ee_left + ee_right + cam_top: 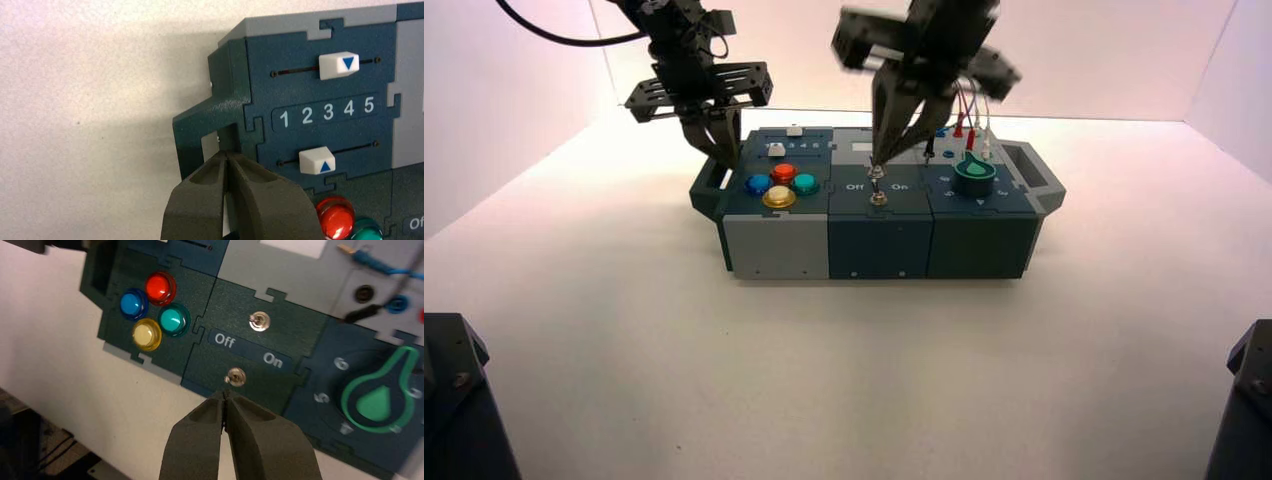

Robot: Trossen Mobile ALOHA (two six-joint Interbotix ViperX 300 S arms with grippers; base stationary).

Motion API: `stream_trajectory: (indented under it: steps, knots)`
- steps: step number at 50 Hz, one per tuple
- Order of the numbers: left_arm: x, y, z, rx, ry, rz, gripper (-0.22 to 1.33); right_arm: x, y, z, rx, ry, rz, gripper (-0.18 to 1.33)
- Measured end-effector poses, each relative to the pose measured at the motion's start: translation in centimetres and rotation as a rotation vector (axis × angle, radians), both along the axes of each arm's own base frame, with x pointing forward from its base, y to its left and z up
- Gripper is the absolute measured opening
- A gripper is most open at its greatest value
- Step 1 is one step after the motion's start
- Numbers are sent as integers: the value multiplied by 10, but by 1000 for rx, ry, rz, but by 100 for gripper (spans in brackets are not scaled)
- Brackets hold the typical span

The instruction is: Flip the bottom switch on with the right gripper.

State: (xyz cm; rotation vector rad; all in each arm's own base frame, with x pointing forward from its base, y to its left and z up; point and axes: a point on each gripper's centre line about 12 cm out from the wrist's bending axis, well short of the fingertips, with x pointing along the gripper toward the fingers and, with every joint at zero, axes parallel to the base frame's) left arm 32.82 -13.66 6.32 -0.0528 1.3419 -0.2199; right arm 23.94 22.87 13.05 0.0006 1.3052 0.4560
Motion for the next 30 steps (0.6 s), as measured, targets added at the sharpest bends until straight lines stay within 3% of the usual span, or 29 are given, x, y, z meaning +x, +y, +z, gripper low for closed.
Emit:
stream_trajectory:
  steps: [7, 30]
  knots:
    - [4, -1, -2, -1, 0, 0, -17, 4, 7, -13, -4, 2, 0, -14]
    - [8, -3, -4, 3, 0, -4, -17, 10, 13, -14, 8, -15, -4, -14]
